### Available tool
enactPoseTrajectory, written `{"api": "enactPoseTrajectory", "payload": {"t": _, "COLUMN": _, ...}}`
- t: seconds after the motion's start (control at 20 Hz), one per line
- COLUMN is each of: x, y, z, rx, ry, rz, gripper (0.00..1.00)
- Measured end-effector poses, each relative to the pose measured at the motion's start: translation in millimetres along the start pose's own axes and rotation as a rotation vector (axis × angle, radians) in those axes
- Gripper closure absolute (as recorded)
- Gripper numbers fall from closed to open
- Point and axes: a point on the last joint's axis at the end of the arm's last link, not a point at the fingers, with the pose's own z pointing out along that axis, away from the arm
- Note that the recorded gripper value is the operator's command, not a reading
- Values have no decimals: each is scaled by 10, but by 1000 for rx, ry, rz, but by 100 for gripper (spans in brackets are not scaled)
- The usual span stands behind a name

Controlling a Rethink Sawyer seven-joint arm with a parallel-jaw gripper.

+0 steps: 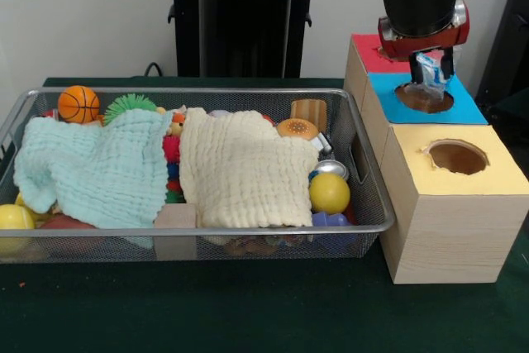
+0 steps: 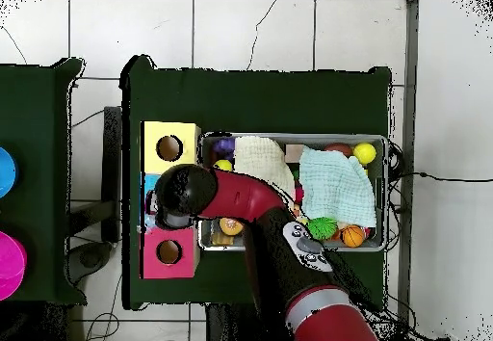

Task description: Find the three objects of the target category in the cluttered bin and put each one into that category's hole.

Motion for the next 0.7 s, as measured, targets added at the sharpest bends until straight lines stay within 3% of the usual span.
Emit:
{"api": "enactPoseTrajectory", "payload": {"t": 0.15, "x": 17, "y": 6, "z": -23, "rx": 0, "ry": 30, "rz": 0, "gripper": 100}}
{"api": "enactPoseTrajectory", "payload": {"t": 0.2, "x": 25, "y": 10, "z": -30, "rx": 0, "ry": 42, "rz": -1, "gripper": 0}}
{"api": "enactPoseTrajectory", "payload": {"t": 0.7, "x": 64, "y": 69, "z": 11, "rx": 7, "ry": 55, "rz": -11, "gripper": 0}}
